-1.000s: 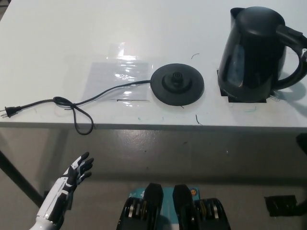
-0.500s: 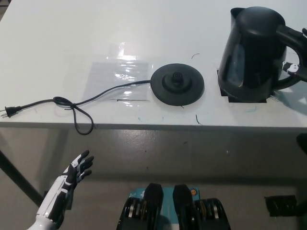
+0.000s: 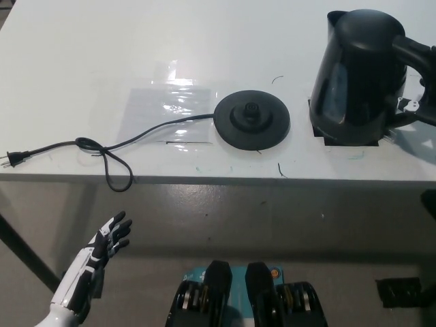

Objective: A kettle and its base are kept separately on the desk infront of the robot and the robot uses its right hand to lift the kettle by its handle and places it on its base to align it correctly.

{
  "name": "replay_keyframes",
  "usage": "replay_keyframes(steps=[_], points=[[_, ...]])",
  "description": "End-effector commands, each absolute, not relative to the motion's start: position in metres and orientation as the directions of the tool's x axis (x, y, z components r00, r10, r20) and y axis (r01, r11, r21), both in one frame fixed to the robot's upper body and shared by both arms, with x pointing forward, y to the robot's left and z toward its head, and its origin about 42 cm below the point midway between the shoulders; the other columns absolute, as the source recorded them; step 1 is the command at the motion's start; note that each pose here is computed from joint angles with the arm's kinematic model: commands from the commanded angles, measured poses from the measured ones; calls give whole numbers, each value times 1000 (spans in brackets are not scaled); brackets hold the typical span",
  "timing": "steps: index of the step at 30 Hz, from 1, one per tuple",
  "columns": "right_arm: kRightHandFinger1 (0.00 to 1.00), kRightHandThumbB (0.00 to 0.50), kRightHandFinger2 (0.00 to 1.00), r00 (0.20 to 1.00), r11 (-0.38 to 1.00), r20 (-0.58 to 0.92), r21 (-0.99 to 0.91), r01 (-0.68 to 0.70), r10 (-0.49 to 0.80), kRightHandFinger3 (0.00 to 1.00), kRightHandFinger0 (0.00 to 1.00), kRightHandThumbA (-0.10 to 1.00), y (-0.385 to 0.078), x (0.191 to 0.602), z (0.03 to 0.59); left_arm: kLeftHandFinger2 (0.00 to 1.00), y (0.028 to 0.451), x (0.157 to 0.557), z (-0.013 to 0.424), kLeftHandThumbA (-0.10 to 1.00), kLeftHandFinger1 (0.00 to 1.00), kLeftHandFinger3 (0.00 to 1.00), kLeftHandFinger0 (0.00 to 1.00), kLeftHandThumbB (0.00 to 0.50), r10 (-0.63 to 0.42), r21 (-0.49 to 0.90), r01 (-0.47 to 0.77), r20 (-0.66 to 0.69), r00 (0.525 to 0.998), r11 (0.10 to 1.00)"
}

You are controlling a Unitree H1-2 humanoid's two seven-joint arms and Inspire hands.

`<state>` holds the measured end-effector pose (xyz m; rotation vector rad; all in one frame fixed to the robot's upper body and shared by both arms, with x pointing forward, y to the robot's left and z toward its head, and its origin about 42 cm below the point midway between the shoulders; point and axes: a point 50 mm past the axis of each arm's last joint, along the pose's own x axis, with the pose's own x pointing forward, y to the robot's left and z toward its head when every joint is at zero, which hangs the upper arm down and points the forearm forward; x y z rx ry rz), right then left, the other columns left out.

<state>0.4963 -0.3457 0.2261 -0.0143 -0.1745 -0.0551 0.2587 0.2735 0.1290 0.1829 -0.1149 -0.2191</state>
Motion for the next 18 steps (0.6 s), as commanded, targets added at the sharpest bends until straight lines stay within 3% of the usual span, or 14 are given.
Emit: replay_keyframes(steps=[1, 2, 3, 4, 5, 8, 11, 13, 18], points=[[805, 305, 732, 930, 988, 333, 37, 152, -155, 826, 854, 767, -344, 508, 278, 1000, 273, 262, 141, 1000, 1000, 1000, 1000, 120, -252, 208, 220, 144, 957, 953], [625, 321, 707, 921, 982, 341, 76, 175, -191, 801, 686, 724, -343, 508, 281, 1000, 273, 263, 141, 1000, 1000, 1000, 1000, 121, -251, 208, 219, 145, 957, 953], [272, 290, 412, 905, 971, 350, 86, 225, -241, 480, 228, 573, -341, 507, 285, 1000, 273, 263, 142, 1000, 1000, 1000, 1000, 115, -253, 206, 221, 147, 956, 953], [118, 275, 270, 888, 961, 368, 67, 268, -274, 323, 52, 510, -341, 506, 287, 1000, 273, 263, 142, 1000, 1000, 1000, 1000, 116, -255, 205, 223, 146, 956, 953], [5, 261, 172, 862, 948, 403, 51, 315, -309, 167, 2, 316, -341, 504, 290, 1000, 273, 264, 141, 1000, 1000, 1000, 1000, 118, -255, 203, 223, 145, 956, 953], [39, 227, 269, 852, 942, 406, 76, 328, -329, 154, 0, 127, -340, 504, 294, 1000, 274, 264, 142, 999, 1000, 1000, 1000, 115, -256, 209, 223, 143, 956, 952], [32, 221, 278, 853, 941, 402, 86, 328, -334, 136, 0, 107, -340, 501, 295, 1000, 275, 264, 142, 1000, 1000, 1000, 1000, 115, -259, 214, 226, 142, 955, 950], [47, 209, 367, 854, 940, 394, 100, 327, -339, 172, 0, 78, -342, 501, 295, 1000, 275, 265, 143, 1000, 1000, 1000, 1000, 105, -260, 214, 227, 145, 955, 950], [86, 196, 460, 857, 934, 372, 129, 332, -356, 251, 0, 68, -345, 502, 292, 1000, 276, 265, 143, 1000, 1000, 1000, 1000, 93, -260, 213, 226, 147, 954, 951]])
